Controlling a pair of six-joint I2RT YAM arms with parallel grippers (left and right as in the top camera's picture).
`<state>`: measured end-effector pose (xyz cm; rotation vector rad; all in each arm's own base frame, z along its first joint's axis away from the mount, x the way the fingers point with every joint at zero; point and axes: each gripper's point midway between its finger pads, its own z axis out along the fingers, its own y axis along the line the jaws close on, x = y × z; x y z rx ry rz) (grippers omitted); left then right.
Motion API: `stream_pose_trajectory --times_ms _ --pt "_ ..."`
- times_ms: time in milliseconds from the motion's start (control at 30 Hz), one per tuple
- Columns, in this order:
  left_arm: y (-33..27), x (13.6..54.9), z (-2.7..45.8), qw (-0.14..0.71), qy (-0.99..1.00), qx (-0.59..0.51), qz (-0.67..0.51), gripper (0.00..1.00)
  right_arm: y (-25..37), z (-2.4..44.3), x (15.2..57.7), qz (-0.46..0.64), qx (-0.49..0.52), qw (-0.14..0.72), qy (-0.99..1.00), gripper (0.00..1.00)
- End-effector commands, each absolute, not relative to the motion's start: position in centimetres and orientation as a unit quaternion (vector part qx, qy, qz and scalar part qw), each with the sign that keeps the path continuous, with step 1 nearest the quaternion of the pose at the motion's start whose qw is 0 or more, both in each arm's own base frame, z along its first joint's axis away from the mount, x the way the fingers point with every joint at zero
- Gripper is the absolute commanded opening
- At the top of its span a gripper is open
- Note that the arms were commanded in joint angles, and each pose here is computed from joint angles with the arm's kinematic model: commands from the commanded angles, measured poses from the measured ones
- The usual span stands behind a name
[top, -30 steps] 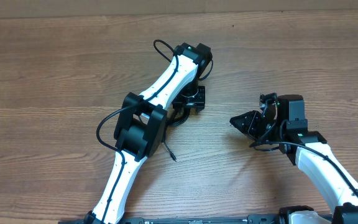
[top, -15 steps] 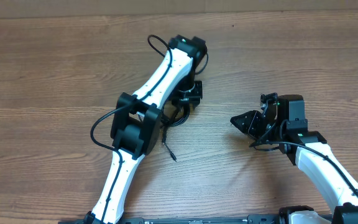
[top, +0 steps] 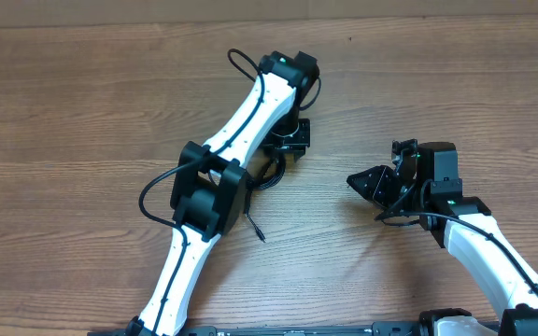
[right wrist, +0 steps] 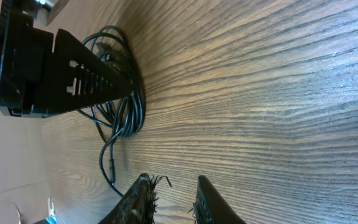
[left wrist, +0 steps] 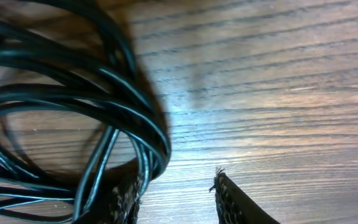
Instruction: Untangle cables
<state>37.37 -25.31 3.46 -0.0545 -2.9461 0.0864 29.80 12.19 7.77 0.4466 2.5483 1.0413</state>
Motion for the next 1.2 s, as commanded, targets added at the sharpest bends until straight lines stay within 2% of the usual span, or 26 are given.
stream_pose_trajectory --times_ms 0,400,700,1167 --pt "-25.4 37.9 3.7 0.074 -0.997 -0.022 0.011 0.40 12.1 8.6 30.6 0.366 0.154 0.190 0.898 0.22" --pt "-24.9 38.2 3.5 0.061 -0.998 -0.014 -0.013 0.38 12.1 8.6 30.6 0.366 0.154 0.190 0.898 0.22" --pt "-25.2 38.1 3.2 0.061 -0.998 -0.016 -0.013 0.30 12.1 8.5 30.6 0.366 0.154 0.190 0.898 0.23" --pt "-24.9 37.3 1.4 0.075 -0.997 -0.019 -0.023 0.33 12.1 8.5 30.5 0.365 0.155 0.187 0.899 0.27"
